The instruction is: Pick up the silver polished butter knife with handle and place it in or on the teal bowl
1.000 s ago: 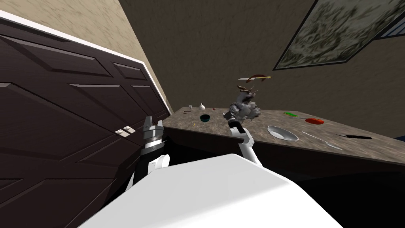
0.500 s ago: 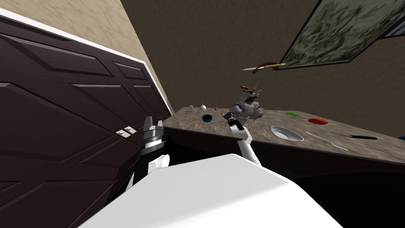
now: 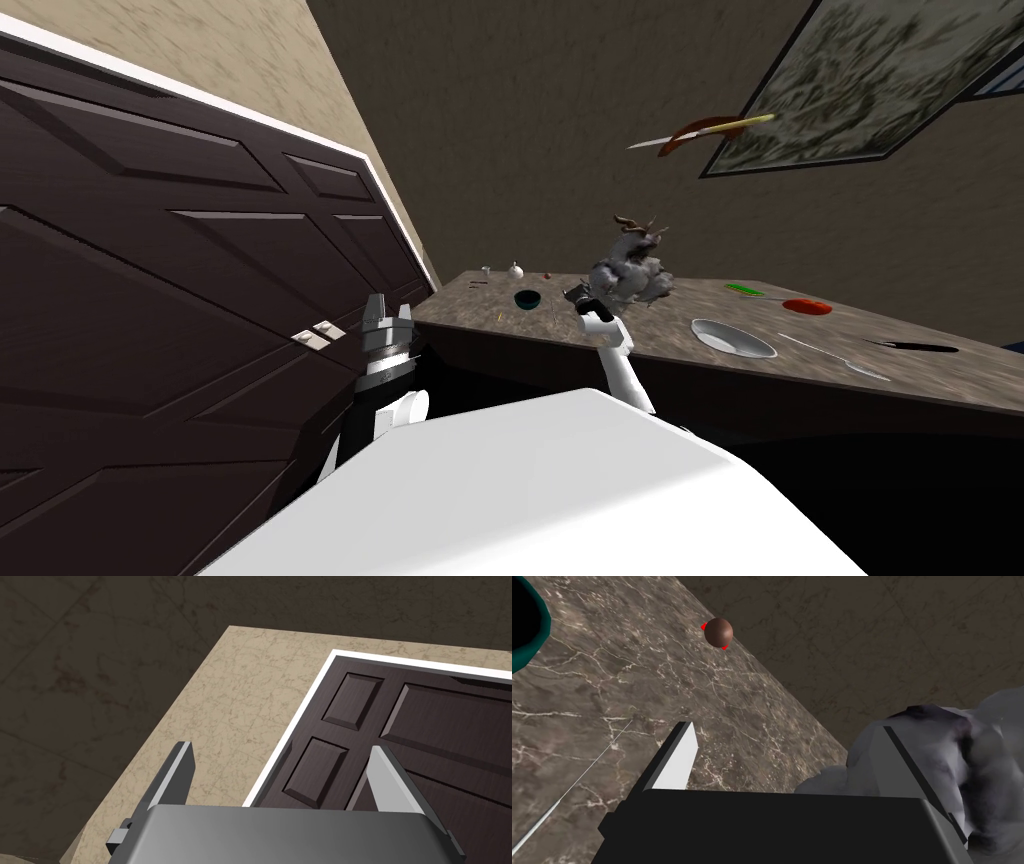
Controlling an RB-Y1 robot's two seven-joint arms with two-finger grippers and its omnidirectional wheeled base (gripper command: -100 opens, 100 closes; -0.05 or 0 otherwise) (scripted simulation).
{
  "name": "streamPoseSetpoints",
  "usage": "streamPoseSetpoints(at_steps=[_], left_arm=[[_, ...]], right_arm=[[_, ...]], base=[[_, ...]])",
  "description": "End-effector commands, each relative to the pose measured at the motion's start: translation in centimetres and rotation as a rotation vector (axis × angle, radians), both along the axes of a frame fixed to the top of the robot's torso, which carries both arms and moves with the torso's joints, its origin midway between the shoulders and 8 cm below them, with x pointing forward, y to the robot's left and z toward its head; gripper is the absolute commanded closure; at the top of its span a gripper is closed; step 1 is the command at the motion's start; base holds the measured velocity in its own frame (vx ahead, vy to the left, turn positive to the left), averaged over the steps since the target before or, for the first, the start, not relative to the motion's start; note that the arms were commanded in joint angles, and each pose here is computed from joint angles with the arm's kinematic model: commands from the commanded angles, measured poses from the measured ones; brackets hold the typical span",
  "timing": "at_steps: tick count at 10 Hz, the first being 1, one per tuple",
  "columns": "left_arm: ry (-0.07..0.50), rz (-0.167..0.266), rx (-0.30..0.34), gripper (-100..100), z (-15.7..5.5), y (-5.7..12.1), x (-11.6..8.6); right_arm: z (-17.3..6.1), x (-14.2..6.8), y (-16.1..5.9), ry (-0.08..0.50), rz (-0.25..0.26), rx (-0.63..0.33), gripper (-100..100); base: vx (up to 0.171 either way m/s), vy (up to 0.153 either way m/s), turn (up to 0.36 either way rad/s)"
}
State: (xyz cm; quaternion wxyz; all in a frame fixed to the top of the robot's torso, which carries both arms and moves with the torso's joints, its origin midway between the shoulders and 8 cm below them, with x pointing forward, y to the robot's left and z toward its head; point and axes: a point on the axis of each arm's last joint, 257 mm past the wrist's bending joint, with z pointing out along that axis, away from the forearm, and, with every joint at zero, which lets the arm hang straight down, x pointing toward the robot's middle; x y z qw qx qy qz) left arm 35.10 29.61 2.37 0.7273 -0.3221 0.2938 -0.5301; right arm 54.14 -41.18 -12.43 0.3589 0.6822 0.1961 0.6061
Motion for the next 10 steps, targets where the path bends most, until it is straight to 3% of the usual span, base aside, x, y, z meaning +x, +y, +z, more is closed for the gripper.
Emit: streamPoseSetpoints(at_steps=[1, 2, 7, 8, 9, 10], left_arm=[[0.000, 0.000, 0.000, 0, 0.0, 0.0, 0.0], [0.000, 0.000, 0.000, 0, 0.0, 0.0, 0.0], [0.000, 0.000, 0.000, 0, 0.0, 0.0, 0.0], [0.000, 0.000, 0.000, 0, 0.0, 0.0, 0.0], [0.000, 0.000, 0.000, 0, 0.0, 0.0, 0.0], [0.000, 0.000, 0.000, 0, 0.0, 0.0, 0.0]], right_arm=[[-1.1, 0.1, -0.1, 0.033, -0.008, 0.044, -100], [-2.3, 0.5, -0.7, 0.057, -0.022, 0.112, -100], [-5.9, 1.0, -1.6, 0.151, -0.058, 0.259, -100], [-7.3, 1.1, -1.9, 0.186, -0.075, 0.328, -100], [-7.4, 1.1, -1.9, 0.188, -0.076, 0.329, -100], [-8.9, 1.2, -2.1, 0.222, -0.094, 0.396, -100]], base=[[0.026, 0.053, -0.010], [0.035, 0.063, -0.028], [0.032, 0.054, -0.020], [0.041, 0.049, -0.033], [0.030, 0.043, -0.018], [0.030, 0.051, -0.030]])
